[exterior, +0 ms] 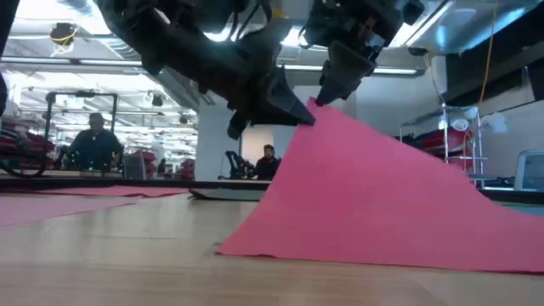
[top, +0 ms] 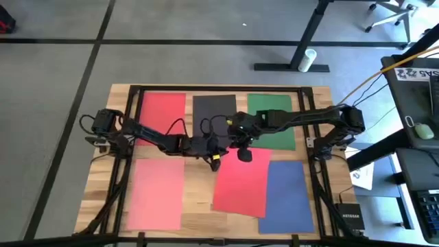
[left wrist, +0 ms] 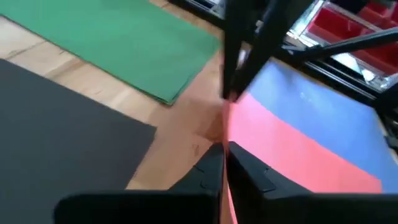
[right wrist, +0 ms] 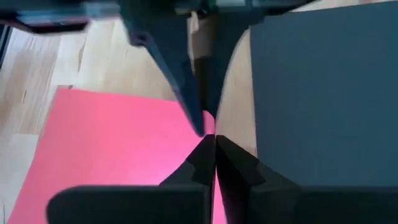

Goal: Organize paper
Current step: Stack the red paper on the red paper at the top left of the table

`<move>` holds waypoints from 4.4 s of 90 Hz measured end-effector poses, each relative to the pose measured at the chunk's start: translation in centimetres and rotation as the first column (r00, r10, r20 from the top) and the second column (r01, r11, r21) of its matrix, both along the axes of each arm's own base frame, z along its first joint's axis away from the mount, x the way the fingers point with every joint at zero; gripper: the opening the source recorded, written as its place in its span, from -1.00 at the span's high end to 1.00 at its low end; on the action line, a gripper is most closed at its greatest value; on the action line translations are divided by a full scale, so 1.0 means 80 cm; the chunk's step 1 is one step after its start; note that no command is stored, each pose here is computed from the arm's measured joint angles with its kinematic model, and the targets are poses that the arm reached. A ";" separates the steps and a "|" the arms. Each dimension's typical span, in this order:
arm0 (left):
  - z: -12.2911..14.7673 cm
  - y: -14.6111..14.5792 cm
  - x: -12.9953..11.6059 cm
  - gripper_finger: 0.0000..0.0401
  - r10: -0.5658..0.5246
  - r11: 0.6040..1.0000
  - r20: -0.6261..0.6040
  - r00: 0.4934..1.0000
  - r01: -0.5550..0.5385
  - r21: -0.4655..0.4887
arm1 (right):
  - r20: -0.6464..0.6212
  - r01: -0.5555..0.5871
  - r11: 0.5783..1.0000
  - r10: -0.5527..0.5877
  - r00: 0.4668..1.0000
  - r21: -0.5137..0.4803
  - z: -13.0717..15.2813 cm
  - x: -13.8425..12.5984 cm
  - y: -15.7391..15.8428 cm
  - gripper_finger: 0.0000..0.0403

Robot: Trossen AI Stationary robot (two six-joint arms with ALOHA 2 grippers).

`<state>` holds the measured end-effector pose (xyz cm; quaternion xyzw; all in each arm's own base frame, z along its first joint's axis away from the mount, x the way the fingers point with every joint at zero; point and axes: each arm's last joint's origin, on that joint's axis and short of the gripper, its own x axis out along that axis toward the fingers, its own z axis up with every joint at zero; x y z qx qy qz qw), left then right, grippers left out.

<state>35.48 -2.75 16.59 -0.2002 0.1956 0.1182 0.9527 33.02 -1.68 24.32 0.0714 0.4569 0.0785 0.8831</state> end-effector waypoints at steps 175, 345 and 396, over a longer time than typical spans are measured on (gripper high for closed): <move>0.093 0.117 -0.168 1.00 0.585 0.793 -0.486 0.649 -0.334 0.509 | 0.020 0.016 0.993 -0.014 1.000 -0.118 0.083 0.004 -0.004 1.00; 0.085 0.247 -0.240 1.00 0.699 0.709 -0.692 0.180 -0.047 0.704 | 0.020 -0.009 0.991 0.011 1.000 -0.131 0.082 0.004 -0.004 1.00; 0.076 0.259 -0.272 1.00 0.667 0.733 -0.732 0.138 -0.296 0.612 | 0.021 -0.014 0.991 0.017 1.000 -0.133 0.082 0.004 -0.004 1.00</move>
